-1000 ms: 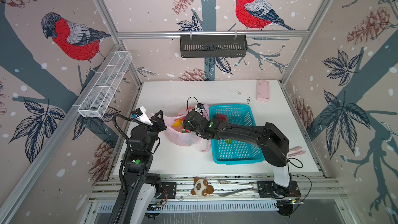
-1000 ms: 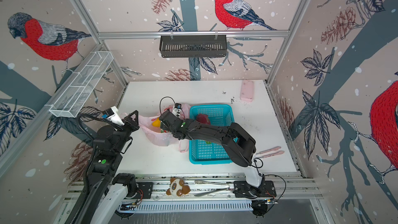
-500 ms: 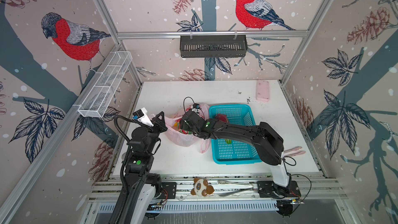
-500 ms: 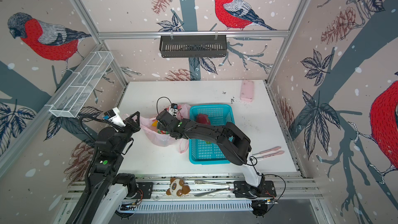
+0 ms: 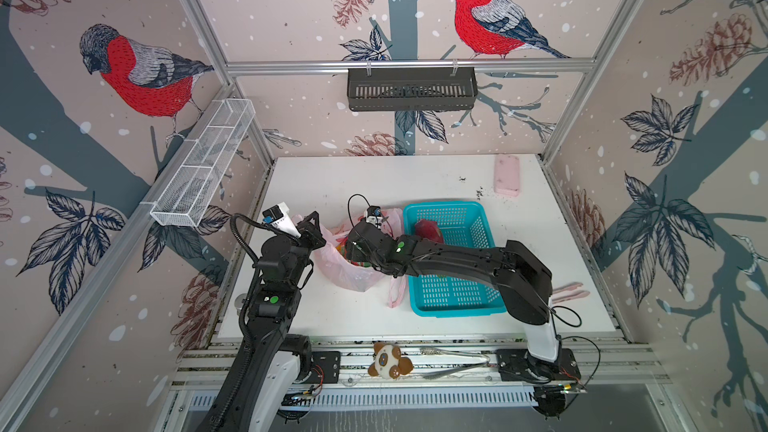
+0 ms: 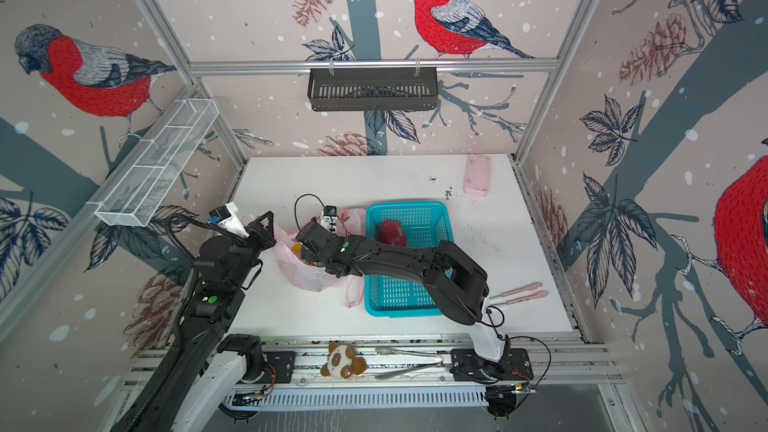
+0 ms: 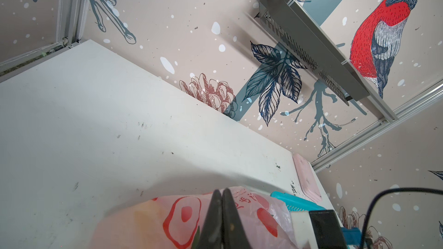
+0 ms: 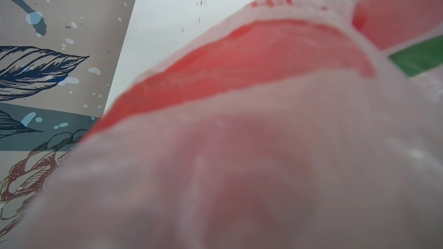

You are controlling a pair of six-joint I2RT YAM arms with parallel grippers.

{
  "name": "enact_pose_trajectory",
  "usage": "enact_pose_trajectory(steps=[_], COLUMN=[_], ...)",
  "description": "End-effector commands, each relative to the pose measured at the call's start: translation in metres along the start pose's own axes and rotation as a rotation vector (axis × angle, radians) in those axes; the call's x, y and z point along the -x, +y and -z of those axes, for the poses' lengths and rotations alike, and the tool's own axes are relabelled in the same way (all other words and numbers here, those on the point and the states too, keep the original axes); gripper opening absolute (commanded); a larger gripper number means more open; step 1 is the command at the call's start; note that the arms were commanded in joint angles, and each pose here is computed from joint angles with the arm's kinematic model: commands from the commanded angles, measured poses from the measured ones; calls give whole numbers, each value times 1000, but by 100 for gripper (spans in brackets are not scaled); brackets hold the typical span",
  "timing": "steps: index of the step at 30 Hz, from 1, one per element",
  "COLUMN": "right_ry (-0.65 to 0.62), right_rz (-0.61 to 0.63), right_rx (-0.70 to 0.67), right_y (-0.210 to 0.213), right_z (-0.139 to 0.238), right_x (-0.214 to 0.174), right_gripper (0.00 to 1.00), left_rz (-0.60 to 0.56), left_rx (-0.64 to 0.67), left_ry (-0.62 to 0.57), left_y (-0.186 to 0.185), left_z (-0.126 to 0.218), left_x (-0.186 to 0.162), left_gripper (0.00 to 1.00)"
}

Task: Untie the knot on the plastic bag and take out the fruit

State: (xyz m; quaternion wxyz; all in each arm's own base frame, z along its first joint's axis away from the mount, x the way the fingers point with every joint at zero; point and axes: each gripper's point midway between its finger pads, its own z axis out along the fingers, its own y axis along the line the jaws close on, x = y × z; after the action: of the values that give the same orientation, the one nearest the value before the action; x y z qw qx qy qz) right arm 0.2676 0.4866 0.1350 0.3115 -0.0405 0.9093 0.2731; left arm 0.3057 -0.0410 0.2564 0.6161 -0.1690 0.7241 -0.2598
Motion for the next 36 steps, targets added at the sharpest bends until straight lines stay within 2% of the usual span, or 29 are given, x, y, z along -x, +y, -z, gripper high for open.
enact_pose_trajectory(steps=[1,17,36], right_ry=[-56,-92,-173], right_rz=[19,126,198], right_rx=[12,-16,76], right_y=[10,11,35], right_z=[11,45,75], right_x=[14,8,28], right_gripper=[23,23,22], left_rz=[-17,-28,-31], left_rx=[-14,37,64], left_ry=[-47,-44,-57], left_y=[-3,10,13], left_z=[-2,-3,-1], left_x=[9,4,7], left_gripper=[0,0,0])
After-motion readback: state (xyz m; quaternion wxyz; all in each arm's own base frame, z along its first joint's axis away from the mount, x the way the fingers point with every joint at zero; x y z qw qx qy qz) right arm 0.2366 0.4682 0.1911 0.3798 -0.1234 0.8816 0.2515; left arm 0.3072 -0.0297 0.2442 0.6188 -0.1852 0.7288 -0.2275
